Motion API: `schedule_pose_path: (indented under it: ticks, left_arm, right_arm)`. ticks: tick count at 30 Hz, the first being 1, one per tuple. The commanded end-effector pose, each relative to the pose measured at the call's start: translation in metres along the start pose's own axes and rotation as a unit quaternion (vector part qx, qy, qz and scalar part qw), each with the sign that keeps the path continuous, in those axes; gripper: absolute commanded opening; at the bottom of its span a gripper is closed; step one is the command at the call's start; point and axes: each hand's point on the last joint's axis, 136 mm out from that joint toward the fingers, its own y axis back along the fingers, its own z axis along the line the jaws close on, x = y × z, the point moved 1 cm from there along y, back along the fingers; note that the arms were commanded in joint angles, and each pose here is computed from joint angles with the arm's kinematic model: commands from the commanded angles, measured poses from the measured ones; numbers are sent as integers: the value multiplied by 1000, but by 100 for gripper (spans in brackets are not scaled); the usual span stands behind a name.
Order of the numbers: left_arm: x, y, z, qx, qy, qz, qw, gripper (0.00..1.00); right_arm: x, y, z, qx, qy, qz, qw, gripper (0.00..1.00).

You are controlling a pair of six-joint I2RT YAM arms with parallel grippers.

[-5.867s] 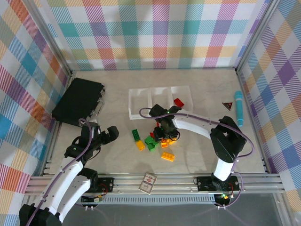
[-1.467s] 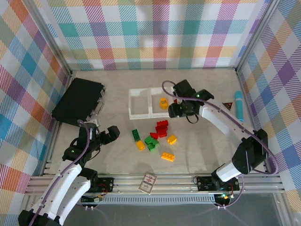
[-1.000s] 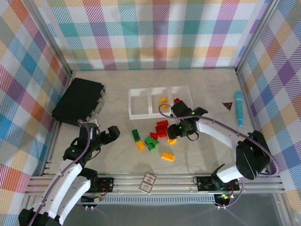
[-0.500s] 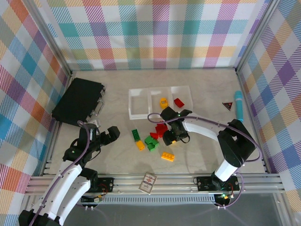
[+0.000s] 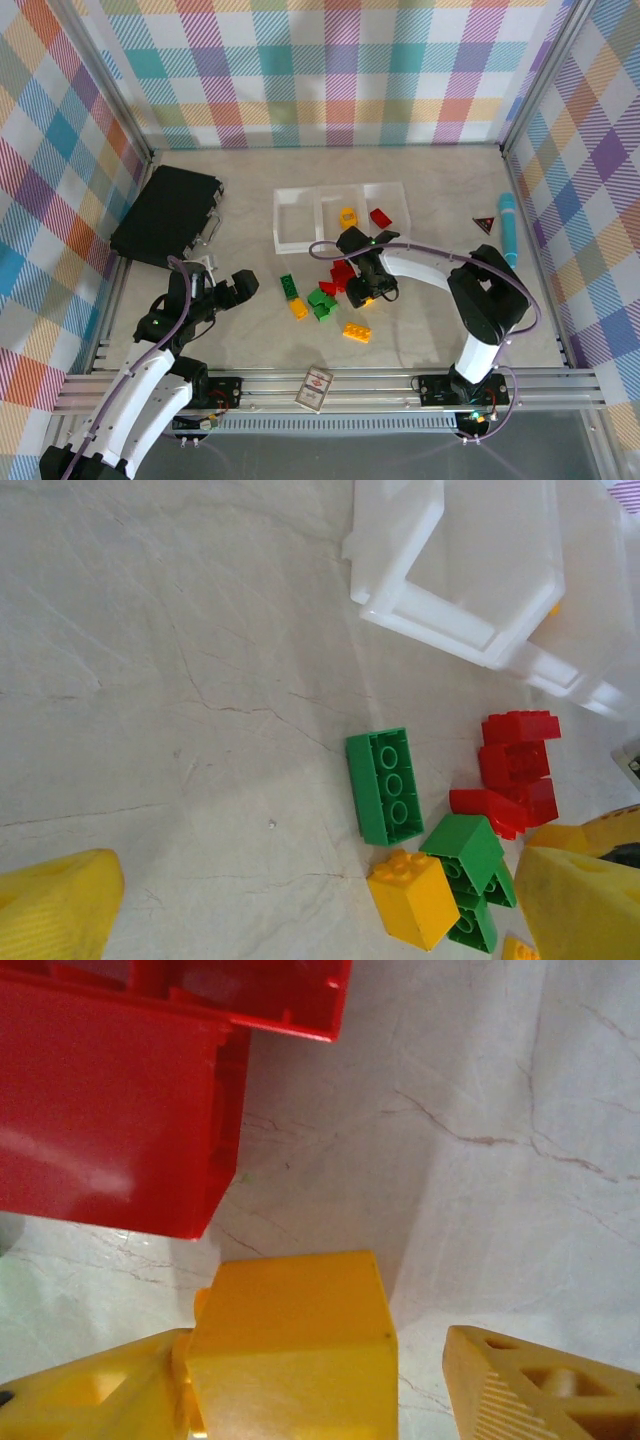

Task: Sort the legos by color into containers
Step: Pick up the lego from the bottom-center of the table.

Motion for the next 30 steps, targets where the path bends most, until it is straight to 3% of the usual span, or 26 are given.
schedule_pose_path:
  ticks: [1, 11, 17, 24, 30]
  left_arm:
    - [-6, 6, -15, 29, -19, -9, 999, 100]
    - [-7, 8, -22, 50, -23, -13, 998, 100]
    - [-9, 10, -28, 67, -27, -19, 997, 100]
    - [-12, 11, -36, 85, -27, -24, 996, 100]
    - [-11, 13, -38, 89, -29, -18, 995, 100]
  right_arm:
    - [-10, 3, 4, -3, 14, -6, 1000, 62]
    - [-11, 8, 4, -1, 15, -4, 1000, 42]
    - [-22, 36, 2, 1, 6, -36, 999, 39]
    - [-77, 97, -4, -11, 2, -128, 992, 41]
    - [-137, 126, -16, -21, 1, -180, 983, 41]
